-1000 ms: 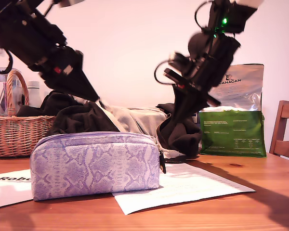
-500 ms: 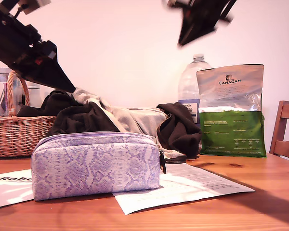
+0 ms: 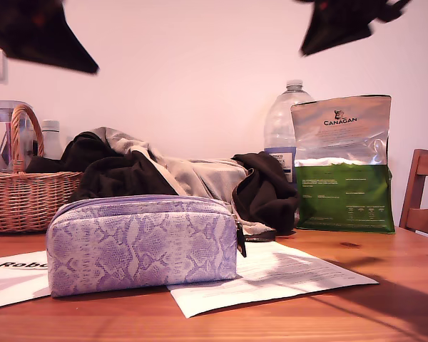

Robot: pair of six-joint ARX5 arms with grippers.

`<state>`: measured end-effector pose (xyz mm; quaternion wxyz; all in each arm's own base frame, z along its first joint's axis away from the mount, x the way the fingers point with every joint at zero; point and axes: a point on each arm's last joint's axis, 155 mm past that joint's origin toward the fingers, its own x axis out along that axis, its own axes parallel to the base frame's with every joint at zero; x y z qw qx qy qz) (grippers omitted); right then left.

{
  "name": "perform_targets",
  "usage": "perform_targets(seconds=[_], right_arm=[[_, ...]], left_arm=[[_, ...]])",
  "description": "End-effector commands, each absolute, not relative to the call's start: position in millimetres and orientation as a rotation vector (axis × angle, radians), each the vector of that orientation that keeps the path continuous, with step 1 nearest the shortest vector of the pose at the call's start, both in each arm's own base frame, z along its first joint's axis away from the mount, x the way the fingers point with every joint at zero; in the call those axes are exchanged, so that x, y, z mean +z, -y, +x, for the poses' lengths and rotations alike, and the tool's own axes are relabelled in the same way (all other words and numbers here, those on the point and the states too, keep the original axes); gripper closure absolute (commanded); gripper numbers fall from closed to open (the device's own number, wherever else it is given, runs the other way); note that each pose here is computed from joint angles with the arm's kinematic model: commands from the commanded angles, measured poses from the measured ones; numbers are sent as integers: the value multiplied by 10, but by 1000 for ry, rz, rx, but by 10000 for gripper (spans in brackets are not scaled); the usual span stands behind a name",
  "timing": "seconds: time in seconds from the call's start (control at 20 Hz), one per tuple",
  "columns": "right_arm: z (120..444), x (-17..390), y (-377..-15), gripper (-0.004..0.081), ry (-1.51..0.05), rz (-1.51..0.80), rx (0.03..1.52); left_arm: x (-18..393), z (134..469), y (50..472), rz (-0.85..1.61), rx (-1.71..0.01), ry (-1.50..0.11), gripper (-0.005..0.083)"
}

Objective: Open the zipper in the zip bag in front of you

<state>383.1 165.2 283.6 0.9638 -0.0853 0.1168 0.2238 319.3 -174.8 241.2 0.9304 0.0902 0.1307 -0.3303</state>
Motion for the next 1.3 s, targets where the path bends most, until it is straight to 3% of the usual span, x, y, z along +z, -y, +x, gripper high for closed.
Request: perform_targets(seconds=[0.0, 0.25, 0.55, 0.8, 1.25], right_arm=[[3688, 2773, -1605, 781, -207, -167, 447], [3304, 2536, -1461, 781, -168, -159, 448], [2788, 2571, -1325, 781, -103, -136, 445], [2503, 2466, -1238, 781, -158, -143, 464], [2329, 1959, -1148, 781, -366, -192, 469]], left_arm=[[2356, 3122, 1693, 179, -664, -269, 795], [2314, 2954, 1587, 127, -647, -263, 795], [2166, 2634, 1472, 74, -636, -269, 795], [2170, 2436, 1372, 63, -616, -279, 795], [1798, 2281, 1321, 66, -616, -447, 794]])
